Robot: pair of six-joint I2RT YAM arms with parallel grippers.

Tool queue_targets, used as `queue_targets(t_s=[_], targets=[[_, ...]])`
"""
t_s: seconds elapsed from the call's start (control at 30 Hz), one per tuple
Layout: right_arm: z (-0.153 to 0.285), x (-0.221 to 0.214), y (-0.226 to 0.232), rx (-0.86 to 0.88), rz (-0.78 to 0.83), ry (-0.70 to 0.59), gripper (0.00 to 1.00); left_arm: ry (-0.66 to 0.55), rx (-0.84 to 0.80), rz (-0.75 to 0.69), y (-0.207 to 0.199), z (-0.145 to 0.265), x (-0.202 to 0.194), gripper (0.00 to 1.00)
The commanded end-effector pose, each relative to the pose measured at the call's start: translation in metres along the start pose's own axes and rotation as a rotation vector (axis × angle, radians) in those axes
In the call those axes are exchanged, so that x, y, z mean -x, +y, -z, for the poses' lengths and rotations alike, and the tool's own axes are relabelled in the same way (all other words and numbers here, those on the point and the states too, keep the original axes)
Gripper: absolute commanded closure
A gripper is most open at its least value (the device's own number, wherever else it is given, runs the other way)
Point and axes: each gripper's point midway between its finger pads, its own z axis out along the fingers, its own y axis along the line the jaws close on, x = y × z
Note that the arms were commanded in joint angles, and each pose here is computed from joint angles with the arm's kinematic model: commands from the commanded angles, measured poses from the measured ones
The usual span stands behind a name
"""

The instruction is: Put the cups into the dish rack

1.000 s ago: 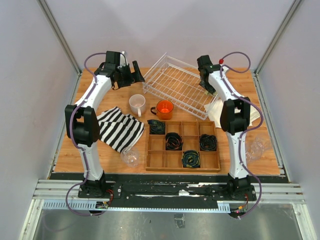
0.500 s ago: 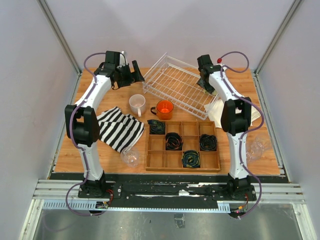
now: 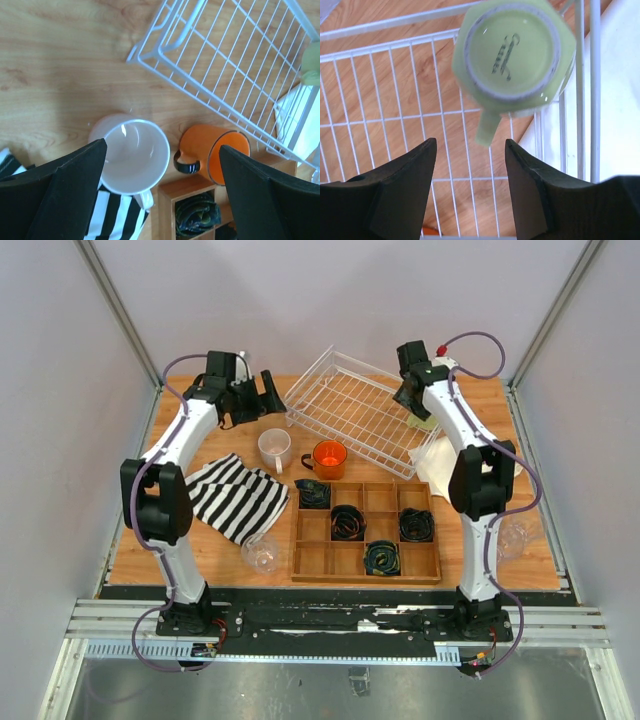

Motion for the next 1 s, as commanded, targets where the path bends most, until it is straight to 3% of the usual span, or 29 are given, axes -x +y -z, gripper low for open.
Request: queue_targets(t_s=[0.0, 0.3, 0.73, 0.97], targets=[[0.035, -0.002, 0.012, 0.069, 0.036, -0.021, 0.42, -0.043, -0.001, -0.015, -0.003, 0.025, -0.001, 0.00], [0.074, 0.001, 0.005, 0.132, 0.047, -0.068, 0.41, -0.011, 0.137, 0.047, 0.025, 0.046, -0.035, 0.00], [0.126, 0.001, -0.027, 0.224, 0.044, -0.121, 0.41, 0.099, 0.272, 0.077, 0.057, 0.024, -0.058, 0.07], [0.146, 0.004, -0.041, 0.259, 0.027, -0.151, 0.41, 0.135, 0.308, 0.112, 0.072, 0.004, -0.074, 0.19]])
